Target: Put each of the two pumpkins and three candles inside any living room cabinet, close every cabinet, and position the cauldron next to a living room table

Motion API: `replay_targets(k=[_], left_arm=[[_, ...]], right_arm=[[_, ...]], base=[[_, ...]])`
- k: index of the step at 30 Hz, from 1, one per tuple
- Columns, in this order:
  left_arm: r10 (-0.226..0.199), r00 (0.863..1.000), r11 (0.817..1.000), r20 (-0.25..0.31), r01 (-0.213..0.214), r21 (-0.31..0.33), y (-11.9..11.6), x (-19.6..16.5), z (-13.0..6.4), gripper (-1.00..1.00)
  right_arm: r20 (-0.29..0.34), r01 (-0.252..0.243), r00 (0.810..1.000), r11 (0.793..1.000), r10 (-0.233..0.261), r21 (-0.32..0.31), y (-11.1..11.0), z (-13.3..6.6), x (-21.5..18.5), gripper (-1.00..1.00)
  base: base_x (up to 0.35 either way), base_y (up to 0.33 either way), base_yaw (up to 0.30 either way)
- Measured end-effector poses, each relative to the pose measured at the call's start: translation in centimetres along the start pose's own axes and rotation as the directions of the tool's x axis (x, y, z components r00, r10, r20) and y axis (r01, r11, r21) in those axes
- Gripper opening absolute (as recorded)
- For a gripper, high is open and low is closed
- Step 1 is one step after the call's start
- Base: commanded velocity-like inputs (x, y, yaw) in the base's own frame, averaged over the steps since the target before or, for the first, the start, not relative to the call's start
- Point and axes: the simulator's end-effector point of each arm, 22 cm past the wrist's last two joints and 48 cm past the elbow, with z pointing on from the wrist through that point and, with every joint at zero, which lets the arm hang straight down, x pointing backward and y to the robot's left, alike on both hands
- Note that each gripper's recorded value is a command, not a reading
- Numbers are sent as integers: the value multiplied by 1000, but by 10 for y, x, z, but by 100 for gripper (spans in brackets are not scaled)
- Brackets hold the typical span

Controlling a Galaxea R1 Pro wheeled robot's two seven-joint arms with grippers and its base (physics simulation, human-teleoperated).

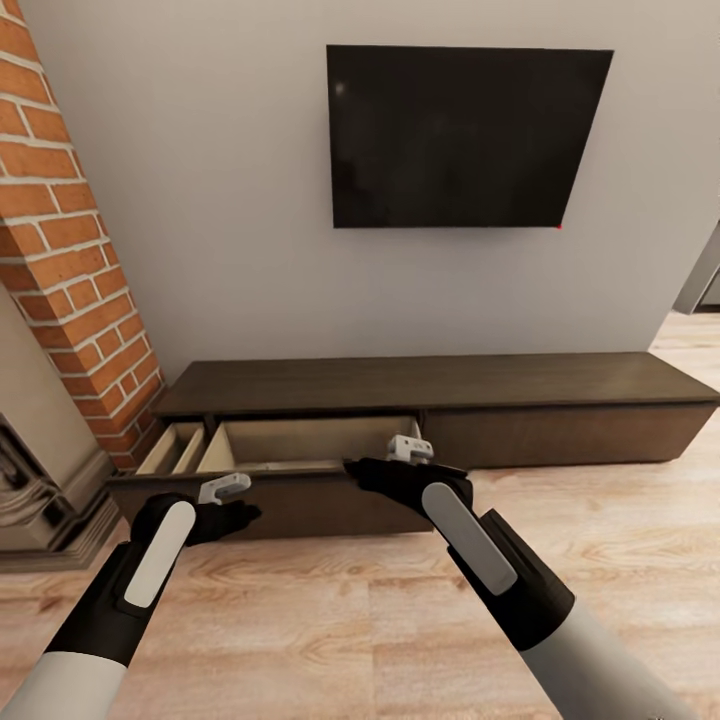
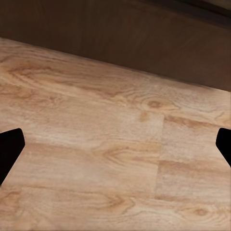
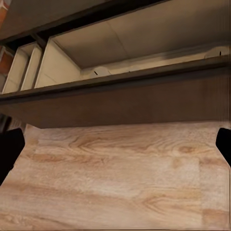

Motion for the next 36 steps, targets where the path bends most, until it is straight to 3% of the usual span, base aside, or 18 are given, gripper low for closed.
replay_targets(k=[8, 17, 27, 30, 33, 36], left_arm=[[11, 1000, 1000, 4, -11, -7, 4, 11, 13, 100], [16, 1000, 1000, 3, -16, -3, 5, 26, 28, 100], [16, 1000, 1000, 4, -16, -17, 16, 42, 45, 100], [15, 1000, 1000, 27, -15, -19, 16, 43, 50, 100], [20, 998, 1000, 63, -19, -17, 12, 42, 56, 100], [26, 995, 999, 96, -24, -22, 10, 43, 63, 100]], right_arm=[[-64, 3, 998, 997, 2, 79, -36, 26, 39, 100], [-87, 61, 995, 978, -45, 198, -85, 48, 70, 100], [-95, 72, 994, 969, -50, 237, -109, 62, 94, 100], [-59, 120, 992, 959, -108, 258, -110, 68, 99, 100], [-1, 123, 992, 951, -128, 285, -116, 77, 104, 100], [12, 150, 987, 944, -161, 293, -117, 85, 121, 100]], base=[[0, 0, 0], [0, 0, 0], [0, 0, 0], [0, 0, 0], [0, 0, 0], [0, 0, 0]])
